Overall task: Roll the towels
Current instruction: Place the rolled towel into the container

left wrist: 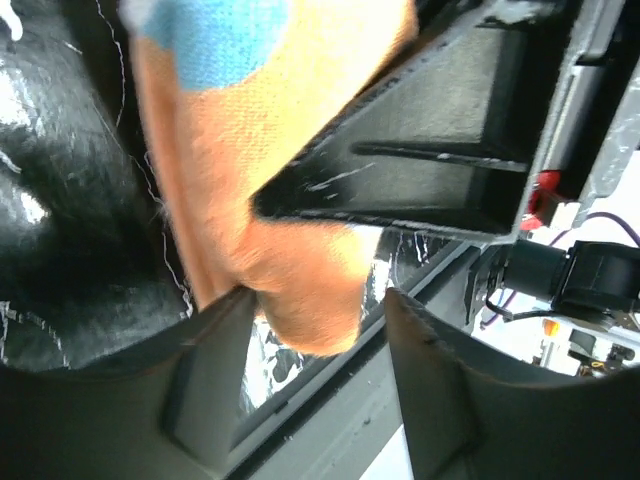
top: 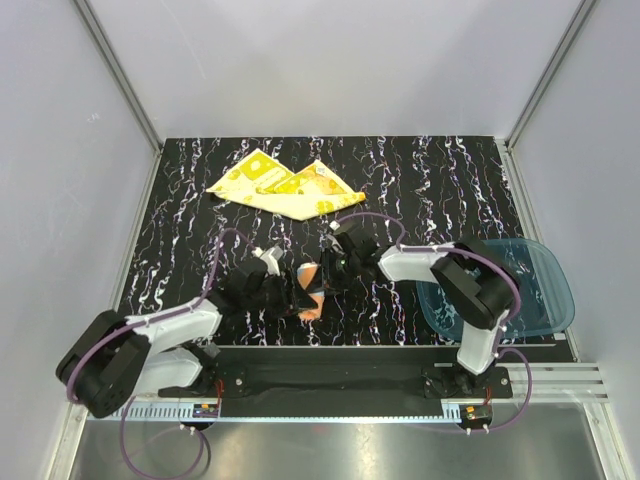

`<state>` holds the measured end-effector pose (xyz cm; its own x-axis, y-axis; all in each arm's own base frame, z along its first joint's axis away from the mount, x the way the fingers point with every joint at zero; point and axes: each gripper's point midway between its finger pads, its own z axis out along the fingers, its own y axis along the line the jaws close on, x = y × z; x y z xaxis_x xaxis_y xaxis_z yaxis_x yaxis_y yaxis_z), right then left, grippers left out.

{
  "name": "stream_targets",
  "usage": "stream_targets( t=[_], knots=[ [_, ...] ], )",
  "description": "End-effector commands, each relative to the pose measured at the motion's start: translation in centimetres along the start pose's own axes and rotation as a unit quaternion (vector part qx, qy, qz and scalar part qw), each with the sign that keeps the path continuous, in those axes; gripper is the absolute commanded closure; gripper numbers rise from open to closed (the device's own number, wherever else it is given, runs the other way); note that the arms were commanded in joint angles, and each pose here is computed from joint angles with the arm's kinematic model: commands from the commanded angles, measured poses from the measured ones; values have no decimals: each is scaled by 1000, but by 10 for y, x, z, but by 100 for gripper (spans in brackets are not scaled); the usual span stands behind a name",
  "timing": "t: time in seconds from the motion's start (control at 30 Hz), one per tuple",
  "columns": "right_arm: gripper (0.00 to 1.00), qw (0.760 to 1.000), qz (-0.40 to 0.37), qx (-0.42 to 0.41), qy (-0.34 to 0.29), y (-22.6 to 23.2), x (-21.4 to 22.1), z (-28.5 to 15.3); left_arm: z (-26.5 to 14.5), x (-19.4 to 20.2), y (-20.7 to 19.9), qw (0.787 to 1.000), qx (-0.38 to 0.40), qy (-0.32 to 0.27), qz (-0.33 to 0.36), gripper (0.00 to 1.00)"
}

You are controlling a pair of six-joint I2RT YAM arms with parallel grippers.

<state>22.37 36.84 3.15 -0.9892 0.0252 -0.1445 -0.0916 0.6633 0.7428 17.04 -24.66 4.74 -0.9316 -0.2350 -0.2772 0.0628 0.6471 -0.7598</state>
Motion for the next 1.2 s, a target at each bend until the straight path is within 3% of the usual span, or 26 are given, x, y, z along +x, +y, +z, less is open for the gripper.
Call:
stream_targets(
  t=[0.0, 0.27, 0.47, 0.53, 0.67, 0.9, 1.17],
  knots=[
    [100, 997, -55, 40, -24, 17, -11, -43, -12, 2, 8, 999, -40, 6, 24, 37],
    [100, 971, -94, 195, -106, -12, -26, -191, -46, -16, -14, 995, -48, -28, 79, 33],
    [100, 916, -46, 364, -162, -66, -20, -283, -64, -26, -30, 992, -45, -48, 110, 33],
    [100, 886, -24, 428, -177, -87, -19, -309, -69, -26, -30, 990, -51, -44, 121, 33],
    [100, 855, 15, 482, -189, -101, -20, -330, -78, -26, -33, 988, -50, -49, 137, 33],
    [100, 784, 61, 601, -144, -133, -25, -355, -91, -24, -41, 988, -35, -60, 138, 33],
    [100, 769, 62, 635, -39, -168, -22, -316, -98, -24, -46, 987, -28, -68, 145, 34]
  ],
)
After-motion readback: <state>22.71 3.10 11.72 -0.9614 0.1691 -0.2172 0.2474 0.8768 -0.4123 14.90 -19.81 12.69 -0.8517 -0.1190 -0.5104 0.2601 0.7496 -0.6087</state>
